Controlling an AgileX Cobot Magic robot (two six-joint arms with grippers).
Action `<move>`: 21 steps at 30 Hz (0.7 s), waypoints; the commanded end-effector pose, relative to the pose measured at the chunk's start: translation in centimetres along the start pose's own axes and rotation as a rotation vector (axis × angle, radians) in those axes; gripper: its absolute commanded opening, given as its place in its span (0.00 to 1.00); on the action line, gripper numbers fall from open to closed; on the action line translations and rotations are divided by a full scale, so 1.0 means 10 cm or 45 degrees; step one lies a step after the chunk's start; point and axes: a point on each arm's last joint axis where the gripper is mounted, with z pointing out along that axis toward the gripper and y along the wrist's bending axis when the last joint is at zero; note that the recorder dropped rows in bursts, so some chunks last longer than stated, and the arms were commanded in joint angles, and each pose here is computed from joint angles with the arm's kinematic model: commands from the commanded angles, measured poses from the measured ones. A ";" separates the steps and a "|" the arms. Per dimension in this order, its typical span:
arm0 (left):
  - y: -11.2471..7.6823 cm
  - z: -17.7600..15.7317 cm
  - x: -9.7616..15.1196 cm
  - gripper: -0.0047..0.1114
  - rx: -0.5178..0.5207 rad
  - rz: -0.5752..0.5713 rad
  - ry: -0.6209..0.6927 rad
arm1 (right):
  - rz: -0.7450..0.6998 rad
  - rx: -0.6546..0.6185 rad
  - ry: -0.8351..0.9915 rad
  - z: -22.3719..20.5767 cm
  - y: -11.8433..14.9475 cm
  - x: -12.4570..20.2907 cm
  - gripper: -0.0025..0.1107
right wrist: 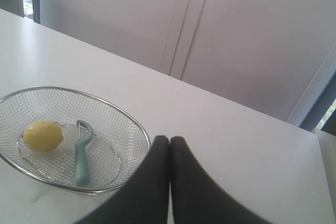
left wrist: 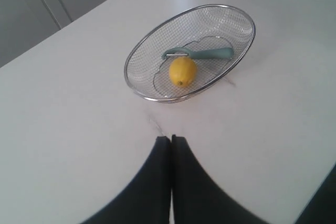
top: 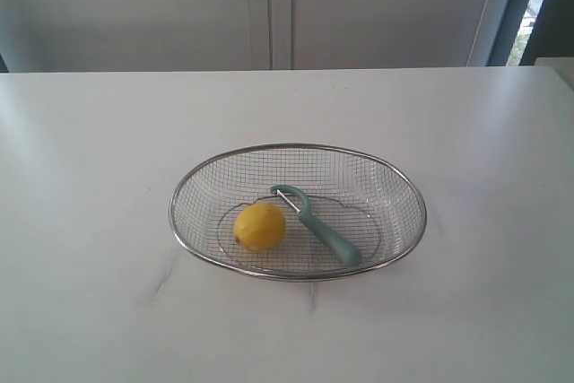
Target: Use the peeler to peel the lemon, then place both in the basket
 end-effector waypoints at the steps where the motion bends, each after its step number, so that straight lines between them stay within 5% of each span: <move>1: -0.01 0.07 -0.10 0.04 -0.016 -0.116 -0.197 | 0.002 0.001 -0.020 -0.01 0.00 0.00 0.02; 6: 0.11 0.42 -0.06 0.04 -0.314 -0.194 -0.425 | 0.002 0.001 -0.020 -0.01 0.00 0.00 0.02; 13: 0.31 0.91 0.54 0.04 -0.702 -0.506 -0.347 | 0.002 0.001 -0.020 -0.01 0.00 0.00 0.02; 21: 0.25 1.13 1.11 0.04 -0.789 -0.558 -0.245 | 0.002 0.001 -0.020 -0.01 0.00 0.00 0.02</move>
